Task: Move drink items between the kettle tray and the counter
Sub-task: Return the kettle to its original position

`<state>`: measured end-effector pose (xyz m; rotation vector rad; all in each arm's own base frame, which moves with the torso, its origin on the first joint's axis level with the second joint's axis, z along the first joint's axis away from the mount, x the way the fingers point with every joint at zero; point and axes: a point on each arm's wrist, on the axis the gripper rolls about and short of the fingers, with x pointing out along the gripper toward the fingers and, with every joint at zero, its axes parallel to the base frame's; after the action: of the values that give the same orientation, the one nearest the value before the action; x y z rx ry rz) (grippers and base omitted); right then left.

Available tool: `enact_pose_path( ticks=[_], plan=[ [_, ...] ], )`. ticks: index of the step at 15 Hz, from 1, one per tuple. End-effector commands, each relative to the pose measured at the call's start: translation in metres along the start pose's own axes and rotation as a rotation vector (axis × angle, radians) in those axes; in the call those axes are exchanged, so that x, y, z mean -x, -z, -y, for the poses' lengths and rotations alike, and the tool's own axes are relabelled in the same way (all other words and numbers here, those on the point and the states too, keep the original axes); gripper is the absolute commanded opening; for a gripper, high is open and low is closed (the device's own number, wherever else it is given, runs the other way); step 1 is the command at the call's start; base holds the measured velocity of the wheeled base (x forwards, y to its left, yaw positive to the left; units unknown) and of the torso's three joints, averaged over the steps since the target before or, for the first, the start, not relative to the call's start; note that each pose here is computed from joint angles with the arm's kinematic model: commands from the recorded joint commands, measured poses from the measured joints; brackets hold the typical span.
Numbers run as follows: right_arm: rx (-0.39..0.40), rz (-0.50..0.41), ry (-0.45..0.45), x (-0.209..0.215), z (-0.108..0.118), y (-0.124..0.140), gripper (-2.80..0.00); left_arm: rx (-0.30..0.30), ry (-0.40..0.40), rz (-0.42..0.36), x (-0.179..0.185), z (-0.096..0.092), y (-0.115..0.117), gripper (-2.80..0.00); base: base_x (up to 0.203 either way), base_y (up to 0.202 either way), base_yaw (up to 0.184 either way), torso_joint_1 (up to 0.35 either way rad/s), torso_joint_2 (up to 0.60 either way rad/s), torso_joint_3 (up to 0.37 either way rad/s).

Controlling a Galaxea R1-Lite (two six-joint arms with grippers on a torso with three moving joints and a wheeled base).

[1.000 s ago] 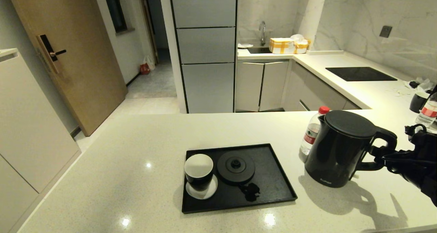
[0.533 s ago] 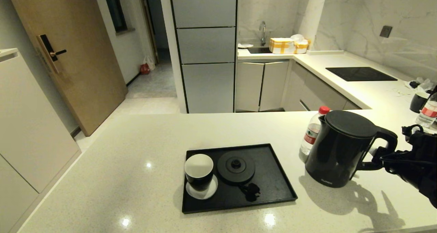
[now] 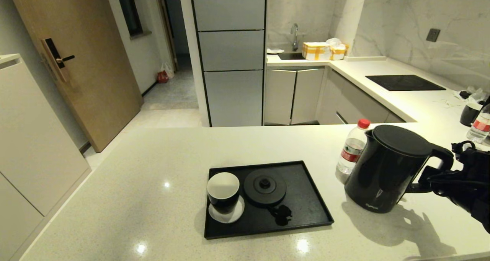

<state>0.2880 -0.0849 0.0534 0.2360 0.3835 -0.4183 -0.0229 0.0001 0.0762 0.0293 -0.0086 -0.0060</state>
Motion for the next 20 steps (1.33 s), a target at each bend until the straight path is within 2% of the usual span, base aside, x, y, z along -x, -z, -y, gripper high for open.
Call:
enact_pose_path(
  ticks=[1,4,8,10,13,16,20],
  plan=[
    [-0.004,0.011,-0.002,0.002,0.0,-0.001,-2.8,0.0,-0.002,0.001,0.0,0.0,0.0,-2.8,0.0,0.0,0.0,0.0,0.0,0.0],
    [-0.007,0.027,-0.006,0.007,0.0,-0.006,-2.8,0.0,-0.002,0.001,0.0,0.0,0.0,-2.8,0.0,0.0,0.0,0.0,0.0,0.0],
    [-0.009,0.102,-0.041,0.042,-0.008,-0.036,-2.8,-0.001,-0.002,0.001,0.0,0.0,0.0,-2.8,0.0,0.0,0.0,0.0,0.0,0.0],
    [0.004,0.109,-0.088,0.068,-0.021,-0.054,-2.8,-0.001,-0.002,0.001,0.0,0.0,0.0,-2.8,0.0,0.0,0.0,0.0,0.0,0.0],
    [0.058,0.052,-0.213,0.091,-0.059,-0.061,-2.8,0.0,-0.002,0.001,0.0,0.0,0.0,-2.8,0.0,0.0,0.0,0.0,0.0,0.0],
    [0.123,0.034,-0.352,0.101,-0.108,-0.059,-2.8,0.0,-0.002,0.001,0.0,0.0,0.0,-2.8,0.0,0.0,0.0,0.0,0.0,0.0],
    [0.19,-0.039,-0.451,0.085,-0.165,-0.045,-2.8,0.0,-0.002,0.001,0.0,0.0,0.0,-2.8,0.0,0.0,0.0,0.0,0.0,0.0]
  ],
)
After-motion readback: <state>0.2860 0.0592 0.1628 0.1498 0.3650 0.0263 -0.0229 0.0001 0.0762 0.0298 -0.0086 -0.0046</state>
